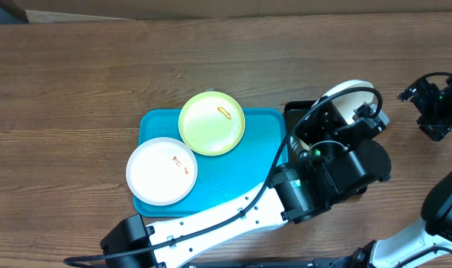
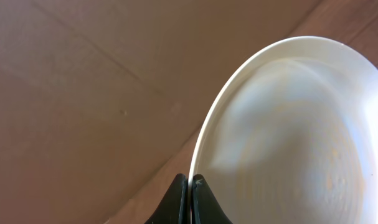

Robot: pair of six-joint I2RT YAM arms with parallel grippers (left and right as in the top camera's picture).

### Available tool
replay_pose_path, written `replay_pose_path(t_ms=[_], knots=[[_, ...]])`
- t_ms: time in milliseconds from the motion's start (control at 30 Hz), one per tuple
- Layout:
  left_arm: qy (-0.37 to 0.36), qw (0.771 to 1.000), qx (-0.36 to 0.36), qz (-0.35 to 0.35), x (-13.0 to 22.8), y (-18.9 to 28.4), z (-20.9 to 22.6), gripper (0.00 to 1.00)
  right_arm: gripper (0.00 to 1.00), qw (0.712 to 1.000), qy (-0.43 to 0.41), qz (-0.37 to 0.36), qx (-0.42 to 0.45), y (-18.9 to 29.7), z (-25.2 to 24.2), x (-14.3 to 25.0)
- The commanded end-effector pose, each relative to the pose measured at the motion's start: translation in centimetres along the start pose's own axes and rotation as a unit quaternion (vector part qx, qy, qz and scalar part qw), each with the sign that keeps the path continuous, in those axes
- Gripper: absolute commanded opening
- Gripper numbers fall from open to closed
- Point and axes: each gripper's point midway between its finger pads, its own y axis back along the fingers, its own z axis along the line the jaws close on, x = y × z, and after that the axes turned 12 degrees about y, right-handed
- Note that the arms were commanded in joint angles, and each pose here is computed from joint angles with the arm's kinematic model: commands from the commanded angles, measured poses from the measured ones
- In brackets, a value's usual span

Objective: Clean dirty plates on tray and stack at the side
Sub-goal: 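Swing the held cream plate to the table left of the tray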

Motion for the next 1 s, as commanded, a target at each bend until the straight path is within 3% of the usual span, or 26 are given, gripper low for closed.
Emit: replay_pose_path(t_ms=[0,200,367,467,500,567,767,833,967], knots=[[0.064,0.998,0.000,-0.003,-0.9,0.2,1.6,0.04,1.00,1.000,0.003,-0.020,-0.006,1.2,0.4,-0.8],[0.118,0.989,0.076,0.052,1.9,-0.4,-0.8,0.04,1.00,1.000,0.003,-0.020,-0.006,1.2,0.4,-0.8],[0.210,0.957,0.142,0.141,5.5,-2.7,-1.1,0.04,1.00,1.000,0.003,-0.020,-0.006,1.2,0.4,-0.8],[0.278,0.921,0.178,0.208,8.1,-4.7,0.1,0.04,1.00,1.000,0.003,-0.020,-0.006,1.2,0.4,-0.8],[0.331,0.887,0.191,0.259,10.3,-6.2,1.8,0.04,1.00,1.000,0.003,-0.020,-0.006,1.2,0.4,-0.8],[0.388,0.846,0.199,0.308,12.7,-7.6,4.4,0.04,1.00,1.000,0.003,-0.020,-0.006,1.2,0.4,-0.8],[0.540,0.736,0.205,0.354,18.5,-10.9,15.6,0.04,1.00,1.000,0.003,-0.020,-0.006,1.2,0.4,-0.8],[0.584,0.707,0.191,0.349,21.1,-11.3,20.7,0.04,1.00,1.000,0.003,-0.020,-0.006,1.2,0.4,-0.8],[0.631,0.683,0.105,0.354,27.3,-10.2,28.8,0.04,1.00,1.000,0.003,-0.020,-0.006,1.2,0.4,-0.8]])
